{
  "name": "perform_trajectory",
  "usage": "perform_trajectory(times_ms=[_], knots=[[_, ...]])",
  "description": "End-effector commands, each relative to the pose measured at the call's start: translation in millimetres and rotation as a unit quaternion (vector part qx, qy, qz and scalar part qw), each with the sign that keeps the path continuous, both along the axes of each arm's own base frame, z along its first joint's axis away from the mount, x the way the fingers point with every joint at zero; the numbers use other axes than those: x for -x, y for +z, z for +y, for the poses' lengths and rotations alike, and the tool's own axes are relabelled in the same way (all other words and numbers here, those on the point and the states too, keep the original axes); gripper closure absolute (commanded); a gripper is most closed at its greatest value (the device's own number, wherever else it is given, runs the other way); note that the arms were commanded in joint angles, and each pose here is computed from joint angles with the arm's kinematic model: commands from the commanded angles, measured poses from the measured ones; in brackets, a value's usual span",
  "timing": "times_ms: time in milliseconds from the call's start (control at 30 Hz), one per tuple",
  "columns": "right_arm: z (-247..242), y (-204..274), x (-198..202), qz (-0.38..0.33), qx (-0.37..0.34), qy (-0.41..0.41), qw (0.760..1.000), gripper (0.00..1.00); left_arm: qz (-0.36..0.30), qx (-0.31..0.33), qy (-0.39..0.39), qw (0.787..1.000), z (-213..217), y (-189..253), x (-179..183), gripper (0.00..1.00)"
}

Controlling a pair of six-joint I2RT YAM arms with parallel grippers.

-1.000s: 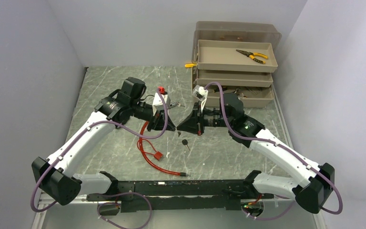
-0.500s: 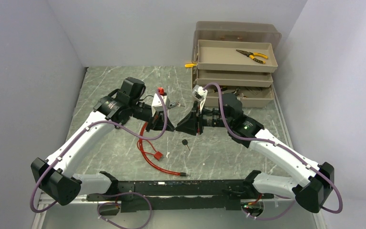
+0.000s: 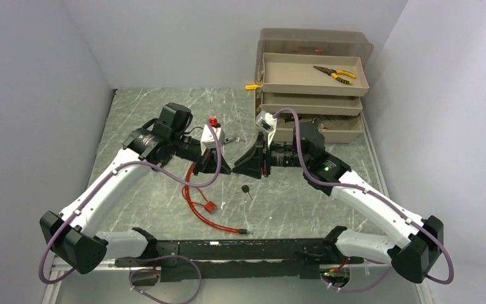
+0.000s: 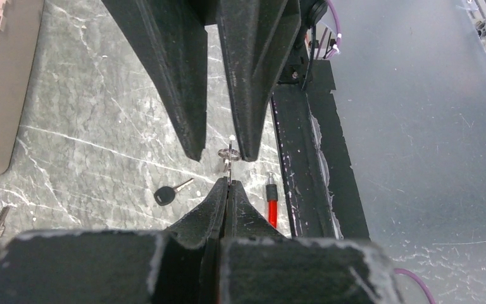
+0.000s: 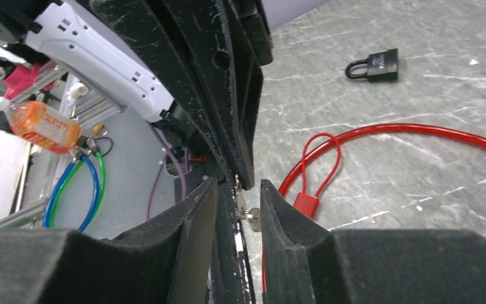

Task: Unlock with the key
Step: Adjust the key.

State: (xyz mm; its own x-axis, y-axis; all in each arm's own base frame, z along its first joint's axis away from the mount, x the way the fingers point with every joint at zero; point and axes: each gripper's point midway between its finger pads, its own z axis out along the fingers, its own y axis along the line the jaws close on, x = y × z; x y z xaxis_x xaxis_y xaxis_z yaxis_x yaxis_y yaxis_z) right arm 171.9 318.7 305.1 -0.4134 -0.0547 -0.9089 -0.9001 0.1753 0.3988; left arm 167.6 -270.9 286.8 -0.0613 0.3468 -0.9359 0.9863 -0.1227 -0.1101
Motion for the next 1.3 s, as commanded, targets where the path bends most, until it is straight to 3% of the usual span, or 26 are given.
perform_trajectory(times_ms=[0,267,433,600,767,833,900,1000,1267], knots=[[4.4,12.8,15.4,-0.012,-0.031,0.057,0.998,0.68,-0.037,0.024,-0.007,0.999,0.7,24.3,2.5,1.00],[5.8,6.3,16.1,-0.002,-0.027,0.061,0.998,0.74,-0.037,0.029,-0.008,0.999,0.0,28.9,3.2,1.00],[5.3,7.0,14.7,-0.003,-0.028,0.055,0.998,1.00,-0.036,0.031,-0.008,0.999,0.3,29.8,4.4,1.00],[2.0,1.1,11.9,0.002,-0.020,0.038,0.999,1.00,-0.039,0.032,-0.006,0.999,0.7,31.3,4.4,1.00],[-0.3,-1.7,13.7,0.007,-0.023,0.035,0.999,0.78,-0.036,0.034,-0.008,0.999,0.2,31.8,4.8,1.00],[-0.2,-1.5,14.2,0.010,-0.026,0.039,0.999,0.74,-0.034,0.037,-0.008,0.999,-0.2,33.1,5.5,1.00],[0.0,-1.3,14.5,0.011,-0.029,0.042,0.999,0.77,-0.033,0.038,-0.008,0.999,-0.3,33.3,5.8,1.00],[0.0,1.5,14.3,0.012,-0.034,0.046,0.998,0.99,-0.033,0.038,-0.007,0.999,-0.2,33.6,5.4,1.00],[-4.1,11.9,13.3,0.006,-0.056,0.042,0.998,1.00,-0.029,0.031,-0.005,0.999,0.7,26.4,5.7,1.00]])
